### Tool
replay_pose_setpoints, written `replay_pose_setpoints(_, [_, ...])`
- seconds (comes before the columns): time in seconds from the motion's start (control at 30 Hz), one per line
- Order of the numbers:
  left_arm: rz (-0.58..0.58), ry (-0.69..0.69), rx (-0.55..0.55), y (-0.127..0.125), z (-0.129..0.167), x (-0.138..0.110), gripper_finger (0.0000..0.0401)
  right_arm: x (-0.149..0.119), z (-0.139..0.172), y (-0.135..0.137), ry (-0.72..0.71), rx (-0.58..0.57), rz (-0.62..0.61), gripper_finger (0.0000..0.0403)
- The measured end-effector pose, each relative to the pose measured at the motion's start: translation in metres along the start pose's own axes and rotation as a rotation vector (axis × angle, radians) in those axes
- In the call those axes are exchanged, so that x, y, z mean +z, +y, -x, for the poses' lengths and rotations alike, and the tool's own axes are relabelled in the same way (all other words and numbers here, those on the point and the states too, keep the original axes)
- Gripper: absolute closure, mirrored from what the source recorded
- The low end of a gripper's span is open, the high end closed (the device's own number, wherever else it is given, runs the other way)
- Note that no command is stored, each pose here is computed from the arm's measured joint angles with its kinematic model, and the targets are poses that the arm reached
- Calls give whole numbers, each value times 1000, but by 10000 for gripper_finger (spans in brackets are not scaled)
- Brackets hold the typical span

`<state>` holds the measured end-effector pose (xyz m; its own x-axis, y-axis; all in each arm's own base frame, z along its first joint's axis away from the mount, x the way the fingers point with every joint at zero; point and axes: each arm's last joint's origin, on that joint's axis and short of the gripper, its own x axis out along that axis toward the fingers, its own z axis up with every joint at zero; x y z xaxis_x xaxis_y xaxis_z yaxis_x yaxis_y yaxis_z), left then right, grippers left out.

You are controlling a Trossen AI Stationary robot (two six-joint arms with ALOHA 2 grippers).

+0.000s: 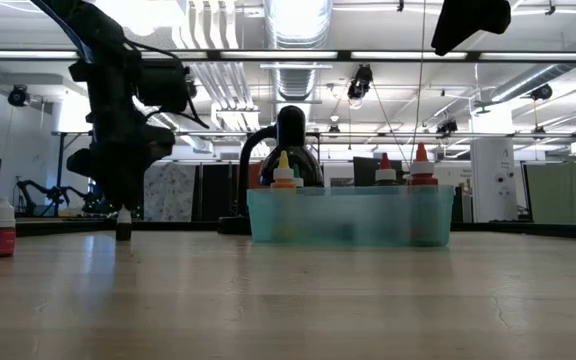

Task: Pick & Place food coloring
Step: Put the violet food coloring bottle into the bin

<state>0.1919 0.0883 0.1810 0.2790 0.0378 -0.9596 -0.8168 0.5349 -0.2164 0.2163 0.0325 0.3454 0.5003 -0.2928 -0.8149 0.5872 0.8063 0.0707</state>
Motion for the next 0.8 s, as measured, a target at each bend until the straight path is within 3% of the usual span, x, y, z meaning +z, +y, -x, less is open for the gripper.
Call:
replay_pose_setpoints(0.47, [-17, -7, 100, 3, 0, -3, 320, 0, 0, 0, 0, 1, 0, 326])
replay_pose_setpoints(0.8, [-23, -9, 74, 0, -1, -3, 320, 0, 0, 0, -4, -2, -3, 328])
